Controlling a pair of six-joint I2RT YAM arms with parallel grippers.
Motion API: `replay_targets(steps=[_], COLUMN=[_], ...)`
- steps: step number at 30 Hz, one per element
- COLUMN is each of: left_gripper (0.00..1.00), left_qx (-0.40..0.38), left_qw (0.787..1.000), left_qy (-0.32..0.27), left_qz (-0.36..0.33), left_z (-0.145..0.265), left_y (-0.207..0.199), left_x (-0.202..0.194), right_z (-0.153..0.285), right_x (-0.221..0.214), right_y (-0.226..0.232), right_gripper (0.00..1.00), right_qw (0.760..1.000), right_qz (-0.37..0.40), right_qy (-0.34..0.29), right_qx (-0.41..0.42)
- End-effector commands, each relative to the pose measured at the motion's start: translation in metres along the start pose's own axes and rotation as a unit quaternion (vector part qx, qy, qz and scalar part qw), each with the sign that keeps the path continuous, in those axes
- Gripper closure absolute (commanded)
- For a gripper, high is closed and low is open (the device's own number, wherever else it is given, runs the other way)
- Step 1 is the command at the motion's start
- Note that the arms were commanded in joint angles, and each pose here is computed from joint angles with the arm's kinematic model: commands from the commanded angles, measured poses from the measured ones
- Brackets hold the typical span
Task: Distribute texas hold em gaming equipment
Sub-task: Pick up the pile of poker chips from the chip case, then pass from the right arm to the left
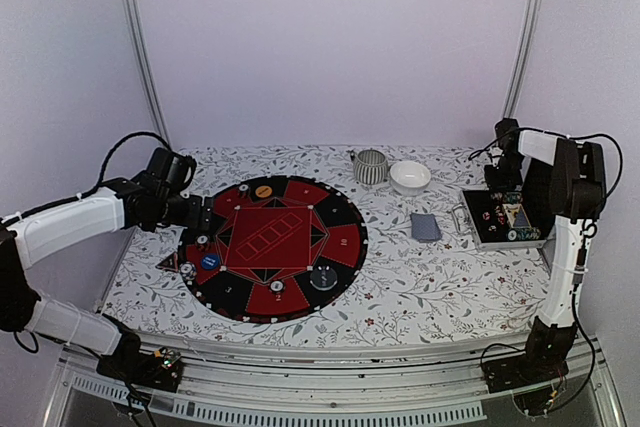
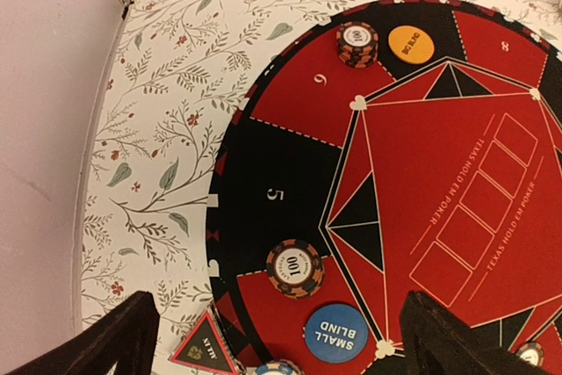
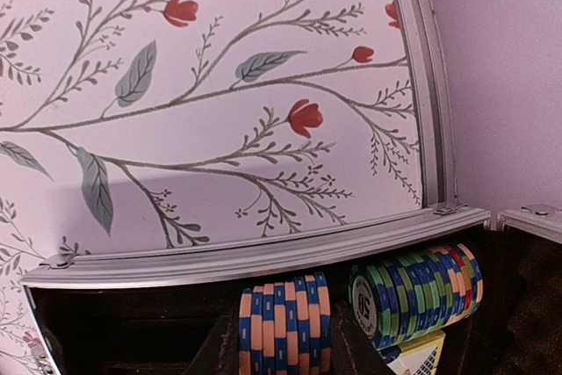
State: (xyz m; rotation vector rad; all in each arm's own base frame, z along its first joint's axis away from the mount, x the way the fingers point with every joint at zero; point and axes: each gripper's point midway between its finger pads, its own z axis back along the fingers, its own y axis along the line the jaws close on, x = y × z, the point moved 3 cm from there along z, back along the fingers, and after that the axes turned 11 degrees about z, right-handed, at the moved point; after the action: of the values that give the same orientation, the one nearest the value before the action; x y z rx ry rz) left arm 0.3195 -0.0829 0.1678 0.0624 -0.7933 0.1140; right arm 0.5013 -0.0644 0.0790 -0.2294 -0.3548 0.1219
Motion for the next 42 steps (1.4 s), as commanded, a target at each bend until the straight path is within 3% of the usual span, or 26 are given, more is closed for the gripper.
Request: replay_targets(steps=[1, 6, 11, 15, 18, 21, 26, 28, 33, 42], left_gripper=[0.02, 0.02, 0.02, 0.04, 0.06, 0.07, 0.05, 0.03, 0.02, 0.03], left_qx=[-0.004, -0.039, -0.131, -0.224, -0.281, -0.321, -0.377, -0.379, -0.377, -0.371], left_qw=[1.0, 0.999, 0.987, 0.957, 0.925, 0.878, 0.79, 0.769, 0.762, 0.775], left_qy=[-0.007, -0.023, -0.097, -0.178, -0.231, -0.286, -0.355, -0.363, -0.337, -0.307], left_qz=[0.002, 0.001, 0.007, -0.038, -0.11, -0.209, -0.328, -0.366, -0.404, -0.409], left_z=[0.001, 0.008, 0.041, 0.085, 0.119, 0.15, 0.187, 0.188, 0.165, 0.143], left_y=[0.003, -0.006, -0.023, -0.044, -0.071, -0.101, -0.141, -0.151, -0.164, -0.166], left_x=[0.001, 0.01, 0.033, 0.05, 0.051, 0.042, 0.021, 0.012, -0.015, -0.035], right_z=[0.044, 0.075, 0.134, 0.194, 0.246, 0.291, 0.346, 0.358, 0.372, 0.364], right_x=[0.03, 0.038, 0.059, 0.078, 0.083, 0.075, 0.04, 0.021, -0.028, -0.077], right_y=[-0.009, -0.003, 0.019, 0.069, 0.134, 0.208, 0.333, 0.372, 0.451, 0.511], right_gripper=[0.97, 0.97, 0.97, 0.97, 0.98, 0.98, 0.98, 0.98, 0.98, 0.98], right_qw=[0.998, 0.996, 0.99, 0.975, 0.937, 0.892, 0.789, 0.755, 0.691, 0.645], right_qz=[-0.015, -0.013, 0.018, 0.043, 0.072, 0.113, 0.189, 0.215, 0.27, 0.304], right_qy=[-0.064, -0.088, -0.133, -0.206, -0.265, -0.292, -0.275, -0.25, -0.181, -0.107], right_qx=[0.006, 0.019, -0.029, 0.078, 0.218, 0.326, 0.516, 0.567, 0.646, 0.693])
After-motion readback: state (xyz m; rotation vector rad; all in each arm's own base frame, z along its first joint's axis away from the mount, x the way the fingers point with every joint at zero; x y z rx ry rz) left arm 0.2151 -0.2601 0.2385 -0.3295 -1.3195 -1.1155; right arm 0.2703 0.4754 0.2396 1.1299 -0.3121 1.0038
